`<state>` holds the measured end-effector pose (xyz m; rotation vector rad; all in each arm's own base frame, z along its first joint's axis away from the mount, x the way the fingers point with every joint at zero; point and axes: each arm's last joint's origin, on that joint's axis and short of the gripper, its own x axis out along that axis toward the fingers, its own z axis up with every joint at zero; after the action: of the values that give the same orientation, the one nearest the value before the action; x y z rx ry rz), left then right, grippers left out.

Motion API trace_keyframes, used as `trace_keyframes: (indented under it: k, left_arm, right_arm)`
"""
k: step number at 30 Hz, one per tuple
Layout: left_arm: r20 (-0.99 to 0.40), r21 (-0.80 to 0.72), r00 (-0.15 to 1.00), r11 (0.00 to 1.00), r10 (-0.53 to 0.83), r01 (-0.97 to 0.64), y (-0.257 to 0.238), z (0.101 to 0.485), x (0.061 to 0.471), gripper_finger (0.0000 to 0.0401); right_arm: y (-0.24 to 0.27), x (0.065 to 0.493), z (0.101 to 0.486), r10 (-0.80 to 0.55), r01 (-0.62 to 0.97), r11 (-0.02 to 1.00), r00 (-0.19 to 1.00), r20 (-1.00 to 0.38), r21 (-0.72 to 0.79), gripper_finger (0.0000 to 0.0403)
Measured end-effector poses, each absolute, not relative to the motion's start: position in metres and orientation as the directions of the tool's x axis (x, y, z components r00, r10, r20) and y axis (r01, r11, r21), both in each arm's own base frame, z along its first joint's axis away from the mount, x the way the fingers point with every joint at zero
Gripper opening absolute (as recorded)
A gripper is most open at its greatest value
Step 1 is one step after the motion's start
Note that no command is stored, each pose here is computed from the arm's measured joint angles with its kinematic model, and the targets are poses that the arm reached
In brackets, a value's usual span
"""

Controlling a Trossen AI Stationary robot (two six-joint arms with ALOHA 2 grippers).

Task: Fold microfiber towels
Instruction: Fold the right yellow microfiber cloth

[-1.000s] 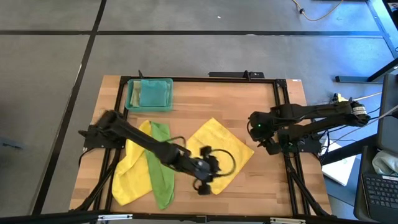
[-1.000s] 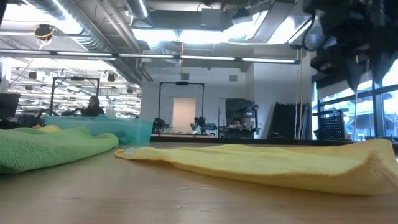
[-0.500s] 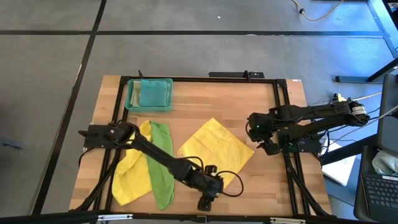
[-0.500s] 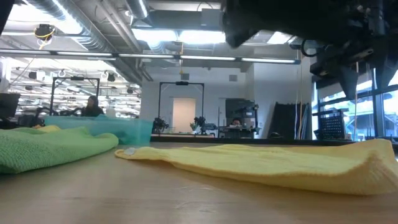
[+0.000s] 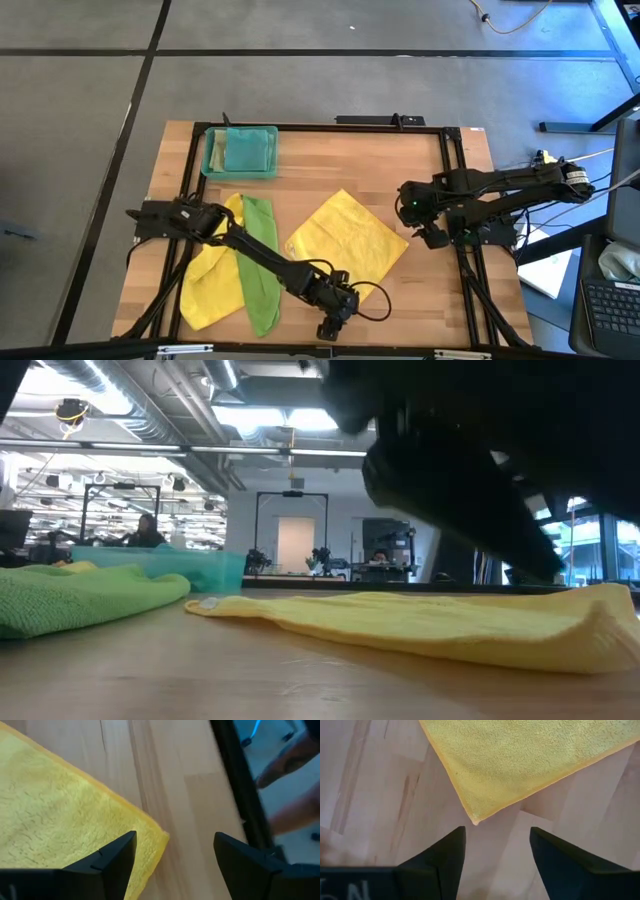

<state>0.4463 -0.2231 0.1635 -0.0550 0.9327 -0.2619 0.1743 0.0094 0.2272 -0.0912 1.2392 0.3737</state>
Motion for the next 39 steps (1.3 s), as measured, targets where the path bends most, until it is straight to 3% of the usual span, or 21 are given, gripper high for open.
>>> trace_keyframes:
  k: [11, 21, 26, 32, 39]
  left_arm:
    - [-0.793, -0.075, 0.593, 0.989, -0.138, 0.129, -0.218, 0.152, 0.450, 0.0255]
    - [-0.793, -0.137, 0.569, 0.974, -0.217, 0.181, -0.224, 0.137, 0.453, 0.0252]
    - [-0.798, -0.084, 0.582, 0.985, -0.157, 0.151, -0.227, 0.131, 0.451, 0.0241]
    - [-0.803, -0.066, 0.582, 0.990, -0.127, 0.126, -0.223, 0.131, 0.452, 0.0200]
    - [-0.812, -0.152, 0.558, 0.984, -0.175, 0.087, -0.223, 0.132, 0.452, 0.0116]
  right_arm:
    - [0.009, 0.175, 0.227, 0.218, -0.320, 0.939, 0.278, -0.935, 0.124, 0.0223]
    - [0.009, 0.175, 0.227, 0.219, -0.321, 0.939, 0.280, -0.935, 0.124, 0.0223]
    - [0.009, 0.175, 0.227, 0.219, -0.321, 0.939, 0.279, -0.935, 0.124, 0.0223]
    - [0.009, 0.175, 0.227, 0.219, -0.321, 0.939, 0.279, -0.935, 0.124, 0.0223]
    - [0.009, 0.175, 0.227, 0.220, -0.321, 0.939, 0.279, -0.935, 0.125, 0.0223]
